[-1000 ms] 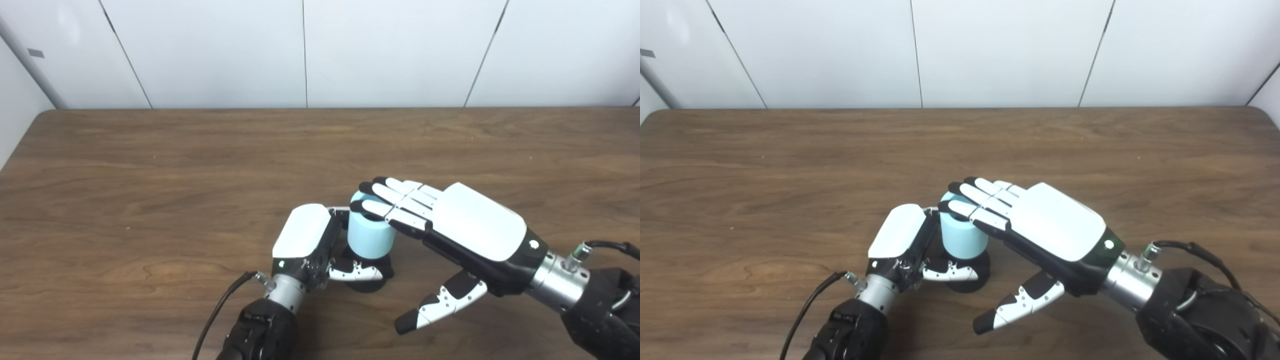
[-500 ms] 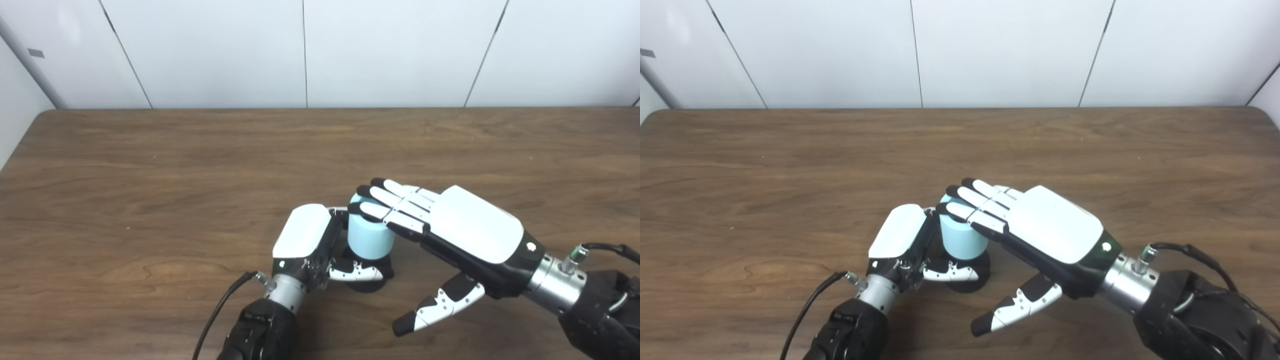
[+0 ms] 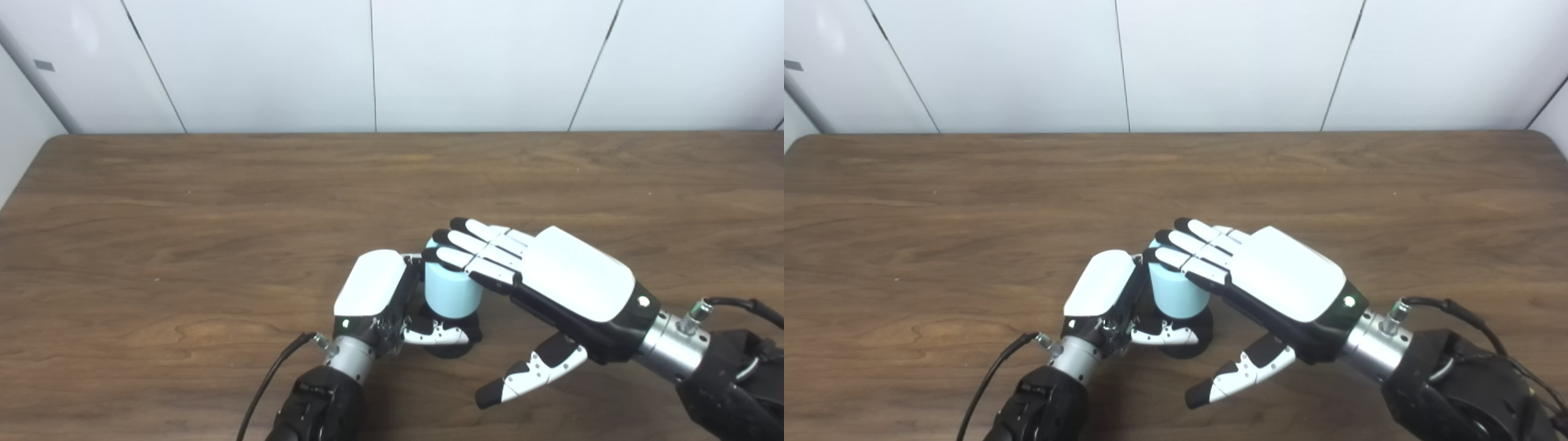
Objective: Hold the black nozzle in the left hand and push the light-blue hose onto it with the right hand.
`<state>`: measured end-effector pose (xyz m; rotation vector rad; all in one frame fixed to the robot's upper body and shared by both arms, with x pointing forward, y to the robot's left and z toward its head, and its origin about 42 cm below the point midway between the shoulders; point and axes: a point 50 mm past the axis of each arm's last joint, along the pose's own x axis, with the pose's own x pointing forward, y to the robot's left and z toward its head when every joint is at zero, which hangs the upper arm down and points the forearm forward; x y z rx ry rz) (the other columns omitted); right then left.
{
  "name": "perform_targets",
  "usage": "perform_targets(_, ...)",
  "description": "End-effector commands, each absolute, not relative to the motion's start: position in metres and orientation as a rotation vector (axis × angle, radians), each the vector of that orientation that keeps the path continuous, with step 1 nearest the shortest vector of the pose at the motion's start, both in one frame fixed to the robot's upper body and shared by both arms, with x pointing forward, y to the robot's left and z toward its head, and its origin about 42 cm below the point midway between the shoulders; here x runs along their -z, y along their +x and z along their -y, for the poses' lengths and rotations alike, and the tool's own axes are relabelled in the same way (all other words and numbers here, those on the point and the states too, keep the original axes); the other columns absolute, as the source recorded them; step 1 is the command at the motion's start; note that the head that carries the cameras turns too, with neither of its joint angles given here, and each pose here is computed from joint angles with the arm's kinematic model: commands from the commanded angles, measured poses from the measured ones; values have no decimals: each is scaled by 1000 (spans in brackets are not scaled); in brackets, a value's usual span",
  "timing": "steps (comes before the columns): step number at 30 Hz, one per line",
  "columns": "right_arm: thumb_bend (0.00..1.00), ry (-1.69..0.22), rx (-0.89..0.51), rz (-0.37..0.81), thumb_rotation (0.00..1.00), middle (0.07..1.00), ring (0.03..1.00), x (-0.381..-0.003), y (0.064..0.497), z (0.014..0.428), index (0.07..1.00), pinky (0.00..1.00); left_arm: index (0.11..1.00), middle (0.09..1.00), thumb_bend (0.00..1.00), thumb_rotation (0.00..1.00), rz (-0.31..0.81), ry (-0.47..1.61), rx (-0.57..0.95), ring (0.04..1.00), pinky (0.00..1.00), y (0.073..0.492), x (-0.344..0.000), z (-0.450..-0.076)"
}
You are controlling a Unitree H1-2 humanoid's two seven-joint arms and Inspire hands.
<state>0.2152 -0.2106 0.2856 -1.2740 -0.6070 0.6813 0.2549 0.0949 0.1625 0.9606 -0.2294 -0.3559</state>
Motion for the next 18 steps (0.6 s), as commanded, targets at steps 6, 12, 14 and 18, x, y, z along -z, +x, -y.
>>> perform_targets(6,669,-1294,-744,551,813,909,946,-276,214,214,884,877,476,505,524,0,173,984,373,623,684,252,-156,-97)
perform_targets(12,671,-1307,-755,529,824,910,943,-274,211,216,880,874,482,496,524,0,171,982,372,615,679,251,-155,-98)
perform_targets(14,673,-1308,-758,522,830,913,943,-273,209,217,880,874,484,493,525,0,168,981,372,614,676,251,-156,-98)
perform_targets(18,669,-1305,-768,500,820,918,946,-268,205,218,882,875,482,496,524,0,166,986,376,617,677,251,-156,-100)
